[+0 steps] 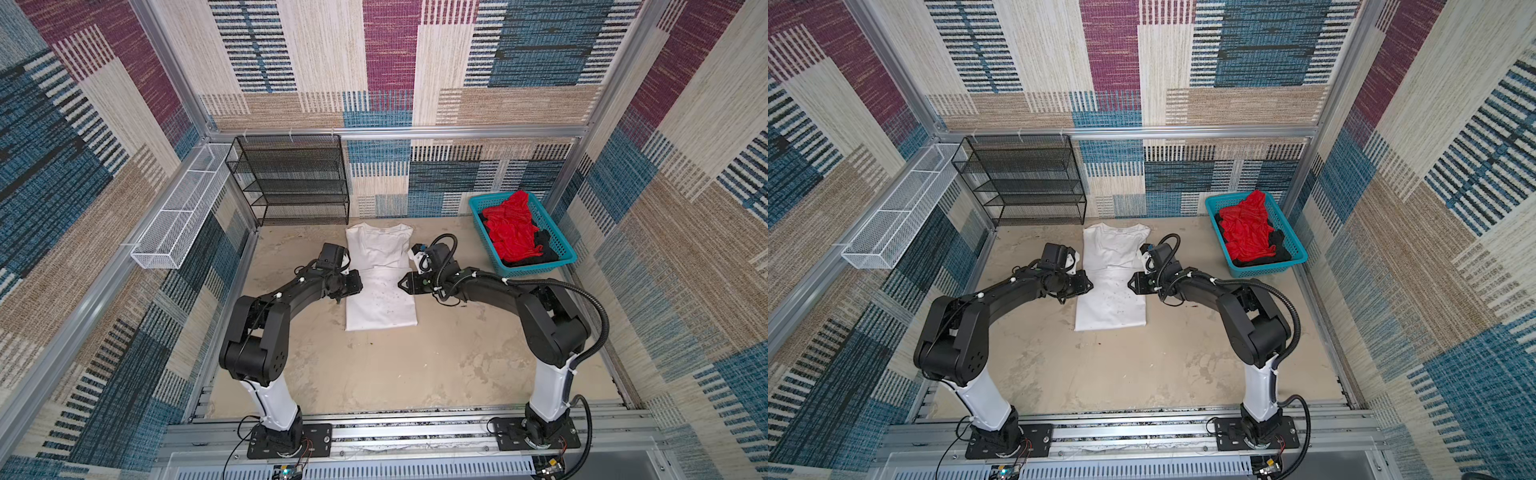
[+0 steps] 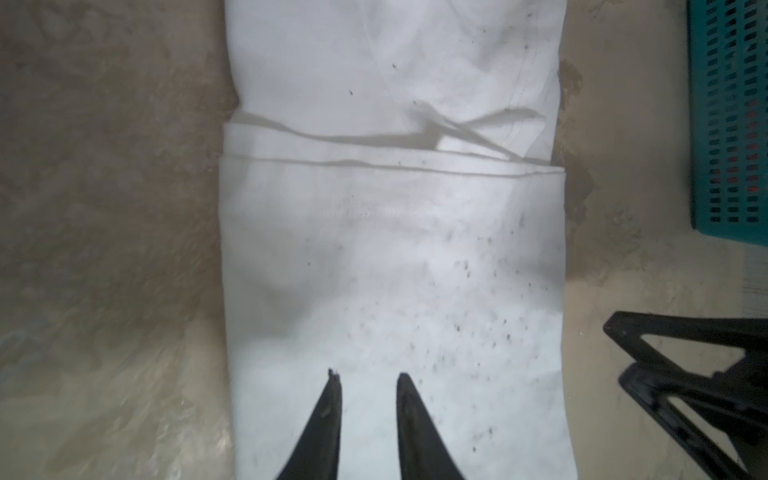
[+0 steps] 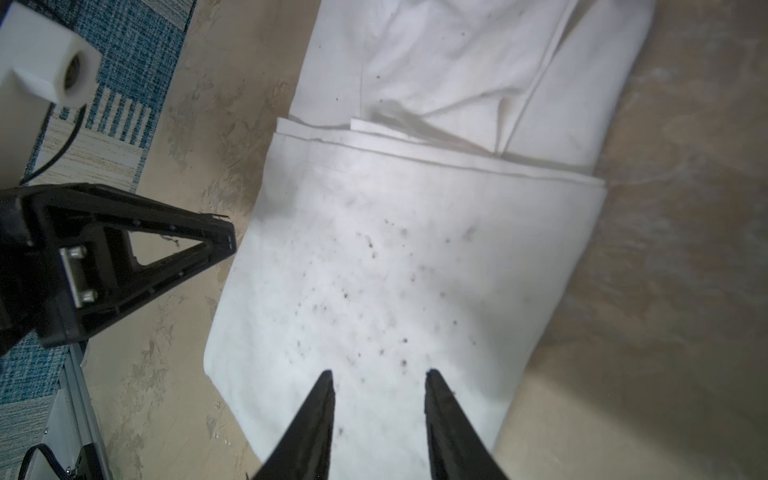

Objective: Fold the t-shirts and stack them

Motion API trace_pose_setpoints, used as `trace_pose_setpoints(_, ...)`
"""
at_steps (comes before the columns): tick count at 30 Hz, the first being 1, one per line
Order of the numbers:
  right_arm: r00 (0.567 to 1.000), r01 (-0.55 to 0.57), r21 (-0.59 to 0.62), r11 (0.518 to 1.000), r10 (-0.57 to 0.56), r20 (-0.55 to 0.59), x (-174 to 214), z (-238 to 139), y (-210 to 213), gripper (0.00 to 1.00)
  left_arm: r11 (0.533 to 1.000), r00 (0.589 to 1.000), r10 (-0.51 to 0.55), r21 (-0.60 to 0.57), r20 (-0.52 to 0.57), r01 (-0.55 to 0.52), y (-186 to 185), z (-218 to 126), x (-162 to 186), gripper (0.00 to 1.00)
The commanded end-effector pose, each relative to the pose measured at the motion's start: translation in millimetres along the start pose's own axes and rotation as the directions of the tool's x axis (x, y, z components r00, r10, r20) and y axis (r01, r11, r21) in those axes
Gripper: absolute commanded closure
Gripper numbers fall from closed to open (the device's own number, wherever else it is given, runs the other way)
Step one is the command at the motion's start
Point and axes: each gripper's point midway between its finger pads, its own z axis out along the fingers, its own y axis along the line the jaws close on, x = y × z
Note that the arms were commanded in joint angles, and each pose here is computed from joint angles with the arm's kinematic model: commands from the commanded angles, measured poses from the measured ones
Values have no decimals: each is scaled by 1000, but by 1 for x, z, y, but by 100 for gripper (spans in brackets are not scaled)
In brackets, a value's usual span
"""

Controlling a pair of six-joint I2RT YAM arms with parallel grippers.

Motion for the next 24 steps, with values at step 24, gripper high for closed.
trace_pose_setpoints(24,999,-20,-55,998,17,-51,46,-23,29,63,990,997,-63,124,-49,68,-14,-43,65,77)
